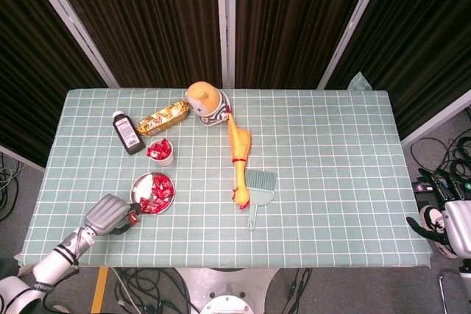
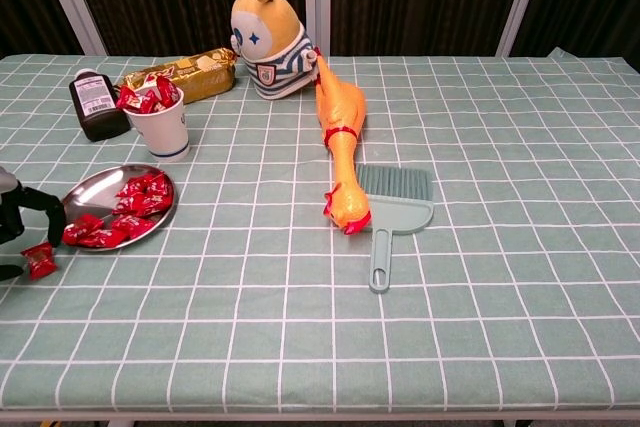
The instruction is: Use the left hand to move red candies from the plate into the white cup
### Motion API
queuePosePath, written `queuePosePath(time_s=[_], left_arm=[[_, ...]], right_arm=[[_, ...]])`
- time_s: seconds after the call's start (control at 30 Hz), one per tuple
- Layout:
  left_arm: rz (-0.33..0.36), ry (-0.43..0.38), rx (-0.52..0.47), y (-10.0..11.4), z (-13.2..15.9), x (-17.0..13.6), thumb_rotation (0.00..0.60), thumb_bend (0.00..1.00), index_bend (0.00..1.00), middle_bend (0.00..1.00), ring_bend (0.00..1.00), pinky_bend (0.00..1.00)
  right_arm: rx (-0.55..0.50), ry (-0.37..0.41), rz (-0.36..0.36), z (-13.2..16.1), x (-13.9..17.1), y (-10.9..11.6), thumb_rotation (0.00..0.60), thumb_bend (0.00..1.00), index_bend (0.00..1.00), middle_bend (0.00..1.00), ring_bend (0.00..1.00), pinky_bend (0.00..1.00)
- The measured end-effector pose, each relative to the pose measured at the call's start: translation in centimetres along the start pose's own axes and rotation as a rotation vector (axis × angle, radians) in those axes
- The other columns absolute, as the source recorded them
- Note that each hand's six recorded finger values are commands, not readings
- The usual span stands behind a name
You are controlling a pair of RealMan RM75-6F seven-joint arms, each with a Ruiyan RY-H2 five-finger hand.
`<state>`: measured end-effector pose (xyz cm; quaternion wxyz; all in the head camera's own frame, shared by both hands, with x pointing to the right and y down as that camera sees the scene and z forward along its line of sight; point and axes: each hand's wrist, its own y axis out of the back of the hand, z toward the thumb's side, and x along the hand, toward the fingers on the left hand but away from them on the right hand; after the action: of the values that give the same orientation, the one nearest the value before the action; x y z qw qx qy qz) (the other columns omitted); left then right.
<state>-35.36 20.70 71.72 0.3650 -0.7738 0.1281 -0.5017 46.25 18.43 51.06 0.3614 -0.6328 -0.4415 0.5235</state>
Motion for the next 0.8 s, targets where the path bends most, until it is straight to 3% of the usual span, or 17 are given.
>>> queuePosePath(time_s=[0.33, 0.8], left_arm=[[0.003, -0.001, 0.056, -0.6, -0.6, 0.1, 0.6, 0.32, 0.49, 1.0, 0.95, 1.0], [-0.006, 0.013, 0.019, -1.9, -1.3, 0.5, 0.6, 0.31, 0.52, 1.0, 0.95, 1.0]], right_arm=[[0.001, 0.0, 0.001, 0.1, -0.1, 0.0, 0.6, 0.1, 0.11, 0.25, 0.08, 0.36], [0.002, 0.004, -0.003, 0.4, 0.0, 0.2, 0.6, 0.1, 0.11, 0.25, 0.08, 0.36]])
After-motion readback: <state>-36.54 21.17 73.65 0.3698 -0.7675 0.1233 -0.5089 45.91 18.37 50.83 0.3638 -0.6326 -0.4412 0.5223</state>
